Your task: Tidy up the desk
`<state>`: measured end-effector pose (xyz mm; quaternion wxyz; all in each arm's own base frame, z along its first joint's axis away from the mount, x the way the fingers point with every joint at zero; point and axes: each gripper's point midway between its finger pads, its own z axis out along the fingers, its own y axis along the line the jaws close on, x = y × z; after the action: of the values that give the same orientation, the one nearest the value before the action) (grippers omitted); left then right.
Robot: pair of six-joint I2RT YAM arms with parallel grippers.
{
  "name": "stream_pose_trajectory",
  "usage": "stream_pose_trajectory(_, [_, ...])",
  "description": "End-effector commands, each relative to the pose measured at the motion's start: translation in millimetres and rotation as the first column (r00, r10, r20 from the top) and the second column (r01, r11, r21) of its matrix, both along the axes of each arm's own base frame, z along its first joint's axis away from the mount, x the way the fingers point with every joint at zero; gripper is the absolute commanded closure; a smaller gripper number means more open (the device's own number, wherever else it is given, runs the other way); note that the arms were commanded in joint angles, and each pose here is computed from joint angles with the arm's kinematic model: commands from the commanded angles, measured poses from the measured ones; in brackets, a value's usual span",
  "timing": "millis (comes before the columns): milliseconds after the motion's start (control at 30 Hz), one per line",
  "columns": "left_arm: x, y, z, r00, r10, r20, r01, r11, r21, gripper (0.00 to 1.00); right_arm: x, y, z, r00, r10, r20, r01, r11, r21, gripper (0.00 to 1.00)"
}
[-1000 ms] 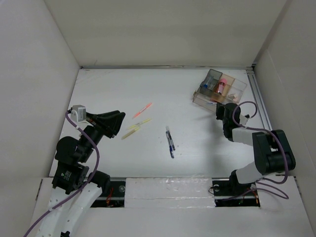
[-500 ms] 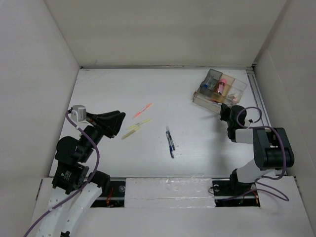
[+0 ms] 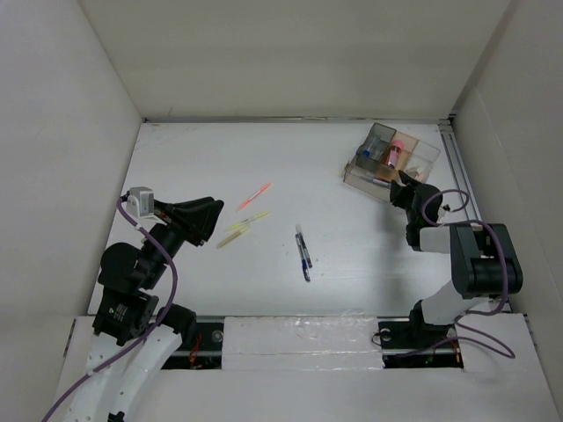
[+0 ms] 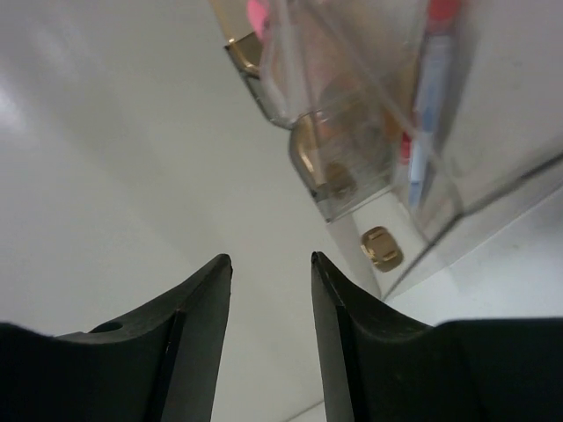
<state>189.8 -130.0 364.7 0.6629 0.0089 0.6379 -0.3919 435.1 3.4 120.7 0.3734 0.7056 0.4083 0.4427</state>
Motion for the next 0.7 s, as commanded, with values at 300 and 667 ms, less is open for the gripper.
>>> stream_pose_trajectory(300, [-2.4,0.1,14.1,0.999,-0.005,0.053,0.005,1.0,-0.009,0.67,2.2,59.7,158.4,0.85,0.367,0.377,-0.24,0.908,-0.343,0.76])
stream_pose_trajectory(667, [-1.1,-1.0,11.7,0.999,-0.008,0.047,0.008,1.0,-0.006,0.67,-57.8,242.3,41.4,0.222,0.973,-0.068,-0.683,0.105,-0.723,1.0])
